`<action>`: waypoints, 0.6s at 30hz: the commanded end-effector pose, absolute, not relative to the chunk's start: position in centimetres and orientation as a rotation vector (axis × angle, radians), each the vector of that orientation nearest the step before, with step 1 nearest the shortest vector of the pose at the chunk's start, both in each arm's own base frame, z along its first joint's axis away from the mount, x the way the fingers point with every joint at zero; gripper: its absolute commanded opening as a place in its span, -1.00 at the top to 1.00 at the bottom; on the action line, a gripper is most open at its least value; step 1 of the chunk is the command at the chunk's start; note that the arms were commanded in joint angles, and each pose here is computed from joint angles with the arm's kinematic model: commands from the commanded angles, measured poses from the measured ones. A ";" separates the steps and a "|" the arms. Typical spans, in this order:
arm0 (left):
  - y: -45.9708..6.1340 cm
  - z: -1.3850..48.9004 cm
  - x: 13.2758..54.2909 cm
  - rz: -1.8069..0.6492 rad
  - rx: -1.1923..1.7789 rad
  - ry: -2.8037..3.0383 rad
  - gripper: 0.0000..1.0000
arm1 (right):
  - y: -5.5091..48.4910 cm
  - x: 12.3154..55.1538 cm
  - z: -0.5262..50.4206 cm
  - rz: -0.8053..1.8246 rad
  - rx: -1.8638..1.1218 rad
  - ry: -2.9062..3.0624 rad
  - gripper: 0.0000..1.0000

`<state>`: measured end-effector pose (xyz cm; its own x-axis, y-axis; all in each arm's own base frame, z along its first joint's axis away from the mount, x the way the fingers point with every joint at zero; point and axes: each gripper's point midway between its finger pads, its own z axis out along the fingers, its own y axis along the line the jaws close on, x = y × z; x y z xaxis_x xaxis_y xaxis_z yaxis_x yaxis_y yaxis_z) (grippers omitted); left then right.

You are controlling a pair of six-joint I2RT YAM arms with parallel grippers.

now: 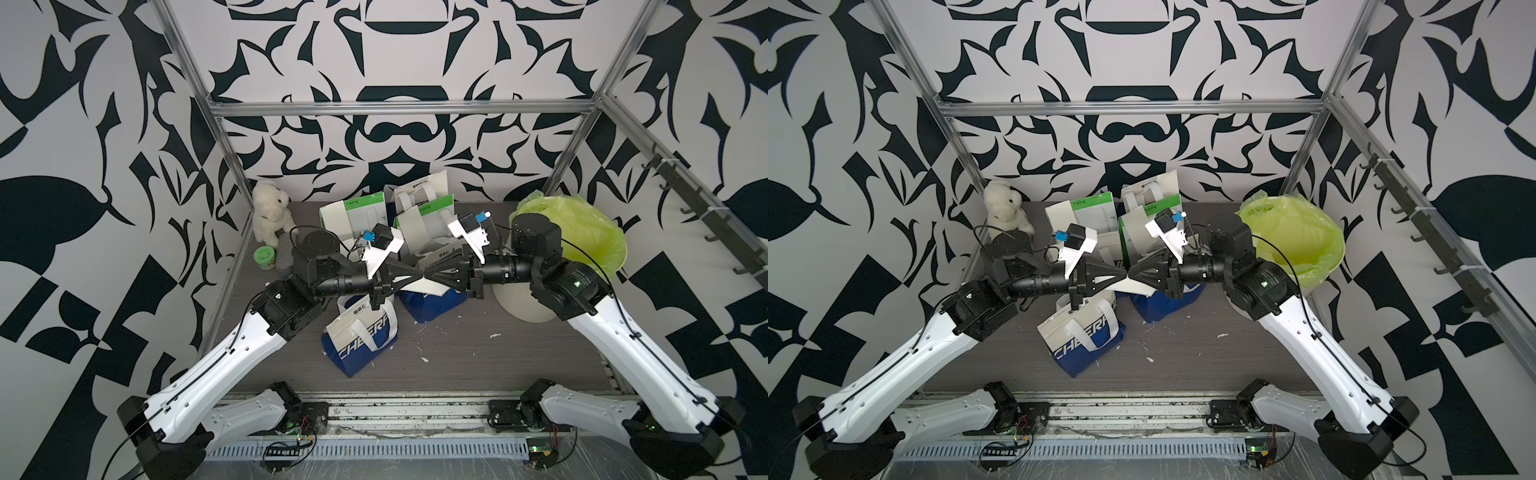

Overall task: Shred takeout receipts and throw away
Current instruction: Shred the takeout receipt.

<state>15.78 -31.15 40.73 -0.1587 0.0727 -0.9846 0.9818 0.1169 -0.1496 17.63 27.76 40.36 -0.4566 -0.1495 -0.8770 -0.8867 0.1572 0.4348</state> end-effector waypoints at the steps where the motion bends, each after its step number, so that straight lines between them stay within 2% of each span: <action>1: -31.1 41.0 15.6 -1.207 1.105 1.410 1.00 | 27.9 17.3 40.8 1.369 -1.009 1.714 0.71; 2: -31.1 41.0 15.5 -1.207 1.105 1.411 1.00 | 27.9 17.4 40.8 1.364 -1.007 1.714 0.67; 4: -31.1 40.9 15.5 -1.209 1.106 1.413 1.00 | 27.8 17.4 40.9 1.355 -1.010 1.709 0.40; 5: -31.1 40.9 15.4 -1.212 1.108 1.414 1.00 | 27.7 17.3 41.0 1.348 -1.013 1.705 0.33; 8: -31.1 40.8 15.4 -1.213 1.108 1.419 1.00 | 27.6 17.2 41.2 1.337 -1.013 1.694 0.26; 14: -31.2 40.8 15.5 -1.220 1.110 1.417 1.00 | 27.8 17.4 41.5 1.348 -1.007 1.693 0.49; 18: -31.2 40.9 15.5 -1.218 1.108 1.414 1.00 | 27.8 17.5 41.3 1.350 -0.999 1.703 0.84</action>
<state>15.79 -31.14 40.79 -0.1602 0.0674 -0.9848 0.9815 0.1170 -0.1517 17.66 27.78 40.10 -0.4668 -0.1543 -0.8708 -0.8813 0.1622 0.4438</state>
